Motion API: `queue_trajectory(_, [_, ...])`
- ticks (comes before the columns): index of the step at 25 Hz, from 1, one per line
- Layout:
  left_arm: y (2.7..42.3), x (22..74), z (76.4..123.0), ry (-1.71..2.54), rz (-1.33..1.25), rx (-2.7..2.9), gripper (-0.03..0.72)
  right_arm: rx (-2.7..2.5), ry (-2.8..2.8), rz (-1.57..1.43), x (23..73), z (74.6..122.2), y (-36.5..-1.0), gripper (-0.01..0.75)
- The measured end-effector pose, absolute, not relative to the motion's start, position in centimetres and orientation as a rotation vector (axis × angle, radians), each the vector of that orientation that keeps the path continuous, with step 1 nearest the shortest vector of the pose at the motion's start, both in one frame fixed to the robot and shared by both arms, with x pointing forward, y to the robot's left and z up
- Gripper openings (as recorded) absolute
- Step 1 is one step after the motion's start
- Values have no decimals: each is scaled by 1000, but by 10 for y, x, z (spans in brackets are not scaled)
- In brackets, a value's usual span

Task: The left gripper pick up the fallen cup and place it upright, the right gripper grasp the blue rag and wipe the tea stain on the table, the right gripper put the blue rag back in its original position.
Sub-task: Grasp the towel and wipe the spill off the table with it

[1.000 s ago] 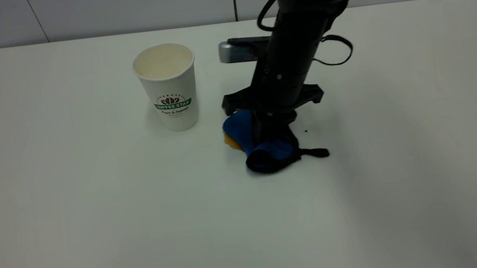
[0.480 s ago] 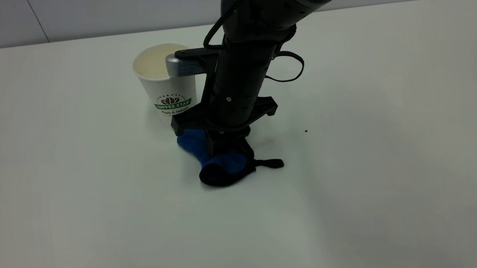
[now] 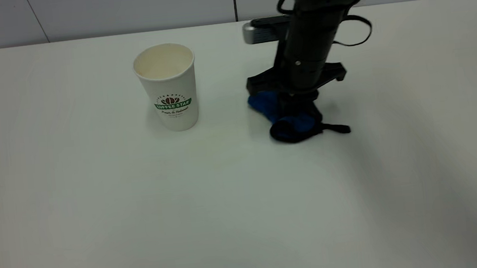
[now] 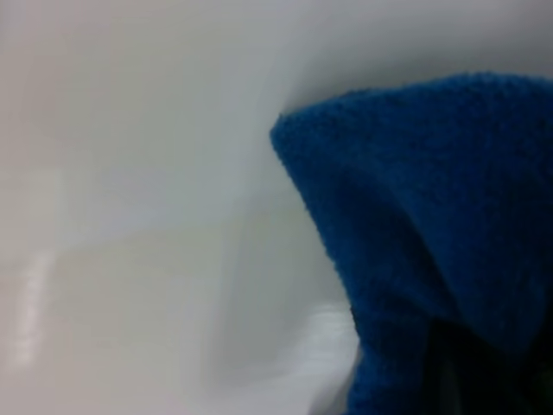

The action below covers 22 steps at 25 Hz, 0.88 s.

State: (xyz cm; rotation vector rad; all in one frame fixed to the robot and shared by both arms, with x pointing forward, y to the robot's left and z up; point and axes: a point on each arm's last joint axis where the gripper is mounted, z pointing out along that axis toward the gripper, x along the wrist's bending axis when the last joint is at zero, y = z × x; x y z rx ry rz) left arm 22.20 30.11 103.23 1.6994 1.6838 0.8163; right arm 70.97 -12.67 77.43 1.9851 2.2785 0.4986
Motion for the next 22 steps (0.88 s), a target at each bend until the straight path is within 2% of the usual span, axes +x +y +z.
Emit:
queue_trajectory(8, [301,222,1032,1684,816,1699,587,2254,2047,384,731,774,-243,67])
queue_trajectory(12, [301,222,1032,1684,816,1699,587,2310,1977,337,733,774,-289,67])
queue_trajectory(19, [301,222,1032,1684,816,1699,587,2315,1963,310,732,776,-316,89])
queue_trajectory(22, [301,222,1032,1684,816,1699,587,2297,1972,310,733,782,-317,188])
